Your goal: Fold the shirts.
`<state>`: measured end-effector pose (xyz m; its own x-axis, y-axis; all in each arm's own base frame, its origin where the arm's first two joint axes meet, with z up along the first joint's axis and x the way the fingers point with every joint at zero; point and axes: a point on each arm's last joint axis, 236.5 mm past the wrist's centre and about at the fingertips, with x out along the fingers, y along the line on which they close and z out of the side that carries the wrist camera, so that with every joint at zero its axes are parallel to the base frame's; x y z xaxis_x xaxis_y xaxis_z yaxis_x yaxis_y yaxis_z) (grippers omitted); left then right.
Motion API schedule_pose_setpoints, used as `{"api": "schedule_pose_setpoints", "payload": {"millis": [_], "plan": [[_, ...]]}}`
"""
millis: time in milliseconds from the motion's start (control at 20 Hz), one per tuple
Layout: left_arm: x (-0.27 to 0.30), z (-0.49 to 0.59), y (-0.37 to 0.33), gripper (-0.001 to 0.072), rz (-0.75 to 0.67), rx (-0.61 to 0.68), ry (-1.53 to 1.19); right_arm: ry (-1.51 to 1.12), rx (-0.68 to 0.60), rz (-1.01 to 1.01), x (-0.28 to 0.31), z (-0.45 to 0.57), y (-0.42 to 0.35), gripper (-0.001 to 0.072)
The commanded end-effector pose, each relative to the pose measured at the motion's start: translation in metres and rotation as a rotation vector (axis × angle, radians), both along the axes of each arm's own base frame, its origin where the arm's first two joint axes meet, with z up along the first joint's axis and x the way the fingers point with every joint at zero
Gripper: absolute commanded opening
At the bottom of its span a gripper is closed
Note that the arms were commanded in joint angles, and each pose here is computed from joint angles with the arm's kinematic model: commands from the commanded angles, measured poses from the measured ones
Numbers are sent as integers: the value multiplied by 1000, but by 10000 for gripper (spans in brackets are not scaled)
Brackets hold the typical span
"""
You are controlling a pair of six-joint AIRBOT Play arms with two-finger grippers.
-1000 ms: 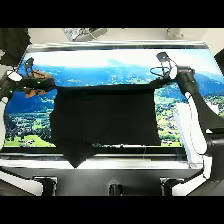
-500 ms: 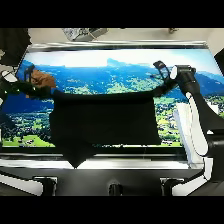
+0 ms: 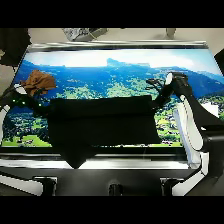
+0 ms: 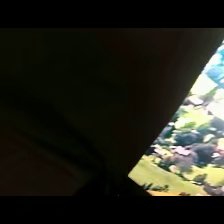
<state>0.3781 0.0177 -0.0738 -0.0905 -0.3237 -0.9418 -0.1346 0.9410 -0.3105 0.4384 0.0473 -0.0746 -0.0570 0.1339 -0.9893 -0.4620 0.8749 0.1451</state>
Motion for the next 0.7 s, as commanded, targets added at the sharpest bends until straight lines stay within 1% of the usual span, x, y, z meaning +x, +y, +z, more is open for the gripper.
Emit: {"api": "schedule_pose_setpoints", "payload": {"millis": [0, 50, 100, 150, 200, 350, 500, 650], "plan": [[1, 7, 4, 182, 15, -10, 2, 28, 20, 0, -9, 9, 4, 335], [3, 16, 7, 335, 19, -14, -6, 22, 8, 27, -13, 20, 0, 430], [7, 26, 13, 451, 31, -12, -17, 17, 10, 37, -17, 31, -6, 442], [6, 38, 18, 474, 38, -11, -28, 22, 22, 9, -23, 44, -17, 453], [2, 46, 23, 474, 47, -10, -31, 45, 46, -24, -33, 57, -27, 481], [-35, 54, 28, 471, 89, -19, -3, 102, 96, -122, -61, 79, -61, 482], [-112, 18, 8, 469, 133, -46, 93, 94, 92, -123, -80, 69, -66, 483], [-183, -15, -25, 469, 137, -87, 154, 128, 124, -122, -98, 45, -56, 483]]}}
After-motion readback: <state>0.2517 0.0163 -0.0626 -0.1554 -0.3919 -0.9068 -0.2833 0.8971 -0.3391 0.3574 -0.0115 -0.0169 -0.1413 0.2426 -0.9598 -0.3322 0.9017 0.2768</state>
